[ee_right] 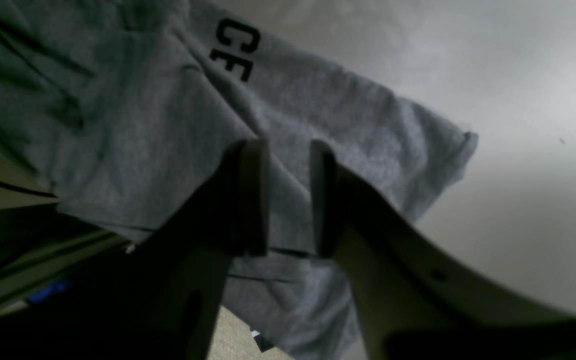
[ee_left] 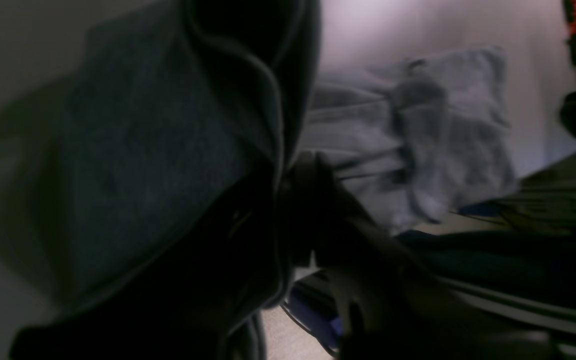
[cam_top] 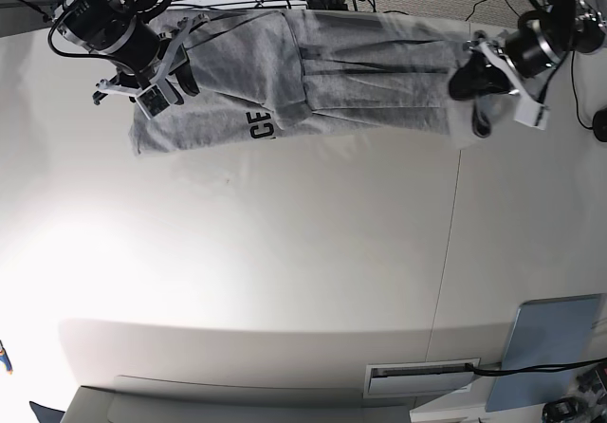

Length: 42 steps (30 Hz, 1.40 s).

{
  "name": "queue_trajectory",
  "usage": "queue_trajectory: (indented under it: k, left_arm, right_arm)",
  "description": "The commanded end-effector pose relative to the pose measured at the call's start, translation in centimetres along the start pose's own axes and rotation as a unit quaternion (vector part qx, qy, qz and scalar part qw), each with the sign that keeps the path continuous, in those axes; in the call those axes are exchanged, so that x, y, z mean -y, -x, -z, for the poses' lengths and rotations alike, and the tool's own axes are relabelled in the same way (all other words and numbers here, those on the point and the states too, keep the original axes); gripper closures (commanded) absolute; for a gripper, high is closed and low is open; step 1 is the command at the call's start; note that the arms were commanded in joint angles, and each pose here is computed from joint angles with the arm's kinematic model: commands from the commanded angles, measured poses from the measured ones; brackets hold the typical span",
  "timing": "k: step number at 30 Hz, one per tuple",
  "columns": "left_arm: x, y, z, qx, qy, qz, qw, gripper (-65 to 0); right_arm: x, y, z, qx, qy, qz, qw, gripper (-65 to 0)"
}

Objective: Fold the T-shirt properly
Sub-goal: 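Fold the strip end with the left gripper toward the right gripper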

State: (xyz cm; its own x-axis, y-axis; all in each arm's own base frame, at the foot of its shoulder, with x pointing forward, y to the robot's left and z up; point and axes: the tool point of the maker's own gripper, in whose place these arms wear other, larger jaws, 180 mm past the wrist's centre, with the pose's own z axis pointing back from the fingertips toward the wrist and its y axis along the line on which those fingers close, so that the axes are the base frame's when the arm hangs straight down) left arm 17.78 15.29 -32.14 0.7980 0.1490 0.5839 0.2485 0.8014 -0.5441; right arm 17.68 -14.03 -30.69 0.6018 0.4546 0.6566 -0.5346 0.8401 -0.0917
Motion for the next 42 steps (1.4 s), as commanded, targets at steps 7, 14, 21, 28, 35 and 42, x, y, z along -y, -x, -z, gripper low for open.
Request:
queue_trajectory:
  k: [7, 14, 21, 28, 35, 42]
  left_arm:
    - [6.6, 2.0, 4.0, -0.039, 0.100, 0.027, 0.994, 0.0]
    - [8.7, 1.2, 7.0, -0.041, 0.101, 0.049, 0.993, 0.0]
    - [10.4, -0.4, 7.9, -0.011, 0.124, 0.043, 0.991, 0.0]
    - [13.5, 2.0, 8.9, -0.048, 0.165, 0.058, 0.983, 0.0]
    - [14.1, 2.7, 9.6, -0.056, 0.156, 0.071, 0.984, 0.0]
    - [12.4, 1.2, 10.3, -0.038, 0.107, 0.080, 0.990, 0.0]
  right_arm:
    - [0.5, -0.5, -0.3, 0.008, 0.015, -0.012, 0.9998, -14.4]
    - [1.3, -0.2, -0.4, -0.001, 0.036, -0.003, 0.9993, -14.4]
    - [1.3, -0.2, -0.4, -0.002, 0.037, -0.003, 0.9993, -14.4]
    - [1.3, -0.2, -0.4, -0.002, 0.037, -0.003, 0.9993, -14.4]
    - [1.7, 0.1, -0.4, -0.011, 0.047, -0.008, 0.9988, -14.4]
    - [1.7, 0.2, -0.4, -0.012, 0.047, -0.007, 0.9988, -14.4]
